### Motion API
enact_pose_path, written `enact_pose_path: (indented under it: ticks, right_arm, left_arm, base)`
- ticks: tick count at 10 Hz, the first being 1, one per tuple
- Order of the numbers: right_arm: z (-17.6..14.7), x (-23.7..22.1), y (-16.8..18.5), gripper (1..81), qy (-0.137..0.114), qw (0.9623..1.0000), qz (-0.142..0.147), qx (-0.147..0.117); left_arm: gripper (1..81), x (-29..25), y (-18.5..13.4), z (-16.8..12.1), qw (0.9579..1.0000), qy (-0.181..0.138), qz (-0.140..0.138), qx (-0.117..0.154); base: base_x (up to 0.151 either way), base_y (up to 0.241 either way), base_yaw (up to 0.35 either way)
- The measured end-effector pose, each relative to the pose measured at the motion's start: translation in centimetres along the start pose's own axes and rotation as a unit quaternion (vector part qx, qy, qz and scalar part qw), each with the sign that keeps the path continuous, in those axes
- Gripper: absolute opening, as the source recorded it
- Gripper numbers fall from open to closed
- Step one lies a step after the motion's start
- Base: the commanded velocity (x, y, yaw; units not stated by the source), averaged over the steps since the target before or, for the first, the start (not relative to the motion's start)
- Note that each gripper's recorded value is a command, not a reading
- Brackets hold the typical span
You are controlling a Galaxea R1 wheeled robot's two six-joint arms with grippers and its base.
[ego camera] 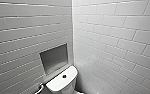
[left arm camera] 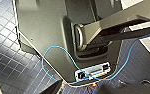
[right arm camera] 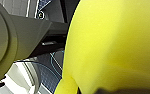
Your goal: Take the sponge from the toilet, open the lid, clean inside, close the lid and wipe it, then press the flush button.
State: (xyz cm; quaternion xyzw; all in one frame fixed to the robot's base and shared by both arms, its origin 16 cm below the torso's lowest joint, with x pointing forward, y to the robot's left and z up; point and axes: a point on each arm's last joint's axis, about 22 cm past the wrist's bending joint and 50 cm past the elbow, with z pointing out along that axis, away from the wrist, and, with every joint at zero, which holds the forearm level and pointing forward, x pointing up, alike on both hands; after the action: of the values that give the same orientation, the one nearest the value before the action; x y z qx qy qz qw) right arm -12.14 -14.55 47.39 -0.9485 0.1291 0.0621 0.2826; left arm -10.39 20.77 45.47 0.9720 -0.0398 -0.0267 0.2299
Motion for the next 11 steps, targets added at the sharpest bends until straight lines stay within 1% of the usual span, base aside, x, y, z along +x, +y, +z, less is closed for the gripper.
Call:
enact_pose_path:
  ticks: [1,3,4,5,6,7,9,10,11]
  right_arm:
    - [-0.7,-0.1,0.1,1.0,0.001,1.0000,0.001,0.005]
    - [-0.9,-0.6,-0.3,1.0,0.003,0.9999,0.002,0.013]
    - [-1.1,-0.6,0.1,1.0,0.006,0.9999,0.002,0.011]
    - [-1.6,-0.2,1.2,1.0,0.009,1.0000,0.000,0.003]
    - [-2.4,0.5,3.0,1.0,0.014,0.9998,-0.003,-0.012]
    - [-2.6,0.6,3.7,1.0,0.015,0.9997,-0.004,-0.018]
    - [-2.0,0.5,2.6,1.0,0.015,0.9998,-0.003,-0.011]
    - [-1.8,0.6,2.4,1.0,0.016,0.9998,-0.003,-0.009]
    - [-1.8,1.0,2.9,1.0,0.019,0.9997,-0.005,-0.015]
  left_arm:
    - [81.1,0.1,-0.6,-1.2,1.0000,0.007,0.000,-0.006]
    - [81.1,2.0,1.0,-3.3,0.9988,0.026,0.003,-0.042]
    - [81.1,3.6,1.3,-4.9,0.9976,0.040,0.008,-0.056]
    - [81.1,5.5,0.8,-6.9,0.9964,0.054,0.015,-0.064]
    - [81.1,7.4,0.2,-9.2,0.9951,0.068,0.021,-0.069]
    - [81.1,9.4,0.4,-11.3,0.9932,0.081,0.027,-0.079]
    - [81.1,14.1,1.6,-15.3,0.9888,0.104,0.044,-0.098]
    - [81.1,17.4,2.0,-17.3,0.9858,0.121,0.053,-0.103]
    - [81.1,20.7,2.7,-19.3,0.9825,0.138,0.060,-0.110]
  base:
    - [0.000,0.000,0.000]
    - [0.000,0.000,0.000]
    - [0.000,0.000,0.000]
    - [0.000,0.000,0.000]
    - [0.000,0.000,0.000]
    - [0.000,0.000,0.000]
    - [0.000,0.000,0.000]
    - [0.000,0.000,0.000]
    - [0.000,0.000,0.000]
